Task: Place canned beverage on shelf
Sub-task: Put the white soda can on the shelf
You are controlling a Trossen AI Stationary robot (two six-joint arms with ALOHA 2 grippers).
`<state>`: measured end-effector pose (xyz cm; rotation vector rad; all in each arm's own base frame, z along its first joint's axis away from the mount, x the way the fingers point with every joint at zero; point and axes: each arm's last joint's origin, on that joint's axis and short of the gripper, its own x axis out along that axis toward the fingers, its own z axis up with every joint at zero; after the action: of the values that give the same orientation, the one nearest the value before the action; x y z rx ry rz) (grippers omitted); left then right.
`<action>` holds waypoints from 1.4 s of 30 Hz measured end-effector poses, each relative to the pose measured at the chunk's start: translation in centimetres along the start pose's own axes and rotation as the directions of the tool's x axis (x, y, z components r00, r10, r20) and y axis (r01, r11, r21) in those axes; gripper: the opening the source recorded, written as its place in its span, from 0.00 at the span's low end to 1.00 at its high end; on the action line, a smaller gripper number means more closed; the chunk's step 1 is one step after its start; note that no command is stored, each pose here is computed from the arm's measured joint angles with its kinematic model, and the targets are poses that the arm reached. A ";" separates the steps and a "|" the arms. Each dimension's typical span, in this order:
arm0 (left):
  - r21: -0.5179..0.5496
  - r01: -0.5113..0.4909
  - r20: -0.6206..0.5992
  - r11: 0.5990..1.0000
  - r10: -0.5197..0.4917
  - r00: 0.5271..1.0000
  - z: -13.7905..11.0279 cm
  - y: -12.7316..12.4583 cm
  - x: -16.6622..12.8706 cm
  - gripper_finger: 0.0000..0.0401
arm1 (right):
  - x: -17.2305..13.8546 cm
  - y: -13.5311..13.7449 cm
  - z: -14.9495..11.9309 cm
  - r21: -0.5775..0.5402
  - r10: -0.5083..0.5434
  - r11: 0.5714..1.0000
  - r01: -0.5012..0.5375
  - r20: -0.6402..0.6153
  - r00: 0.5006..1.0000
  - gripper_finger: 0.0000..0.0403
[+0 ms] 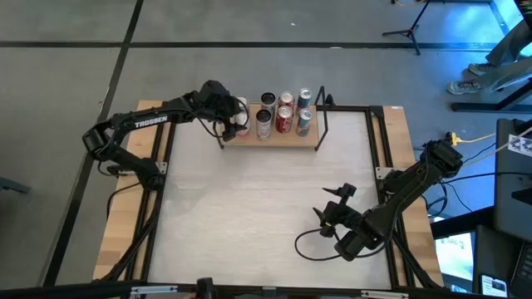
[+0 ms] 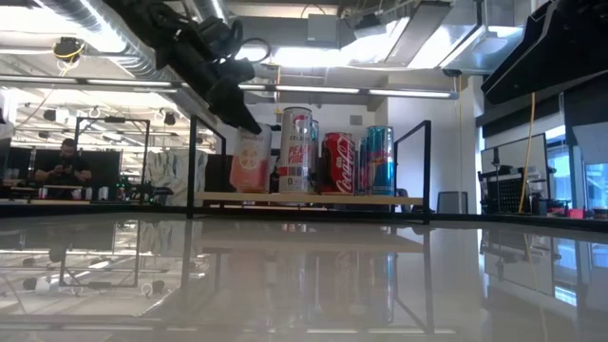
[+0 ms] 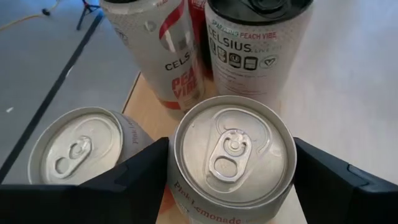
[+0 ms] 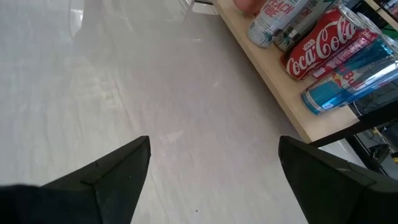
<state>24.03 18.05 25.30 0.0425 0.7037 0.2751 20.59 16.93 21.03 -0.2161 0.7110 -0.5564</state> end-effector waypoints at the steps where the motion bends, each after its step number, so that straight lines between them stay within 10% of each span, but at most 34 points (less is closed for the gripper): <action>1: -0.003 0.001 0.001 1.000 -0.001 1.000 -0.1 0.1 0.0 0.68 | 0.0 0.0 0.0 0.000 0.000 1.000 0.000 0.000 1.000 0.87; 42: 0.015 -0.011 -0.020 1.000 0.011 1.000 -0.8 0.2 0.2 0.85 | 0.0 0.0 0.0 -0.004 0.000 1.000 0.000 0.000 1.000 0.87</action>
<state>23.63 18.22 24.64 0.0578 0.7256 0.2810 20.59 16.92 21.03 -0.2195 0.7122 -0.5553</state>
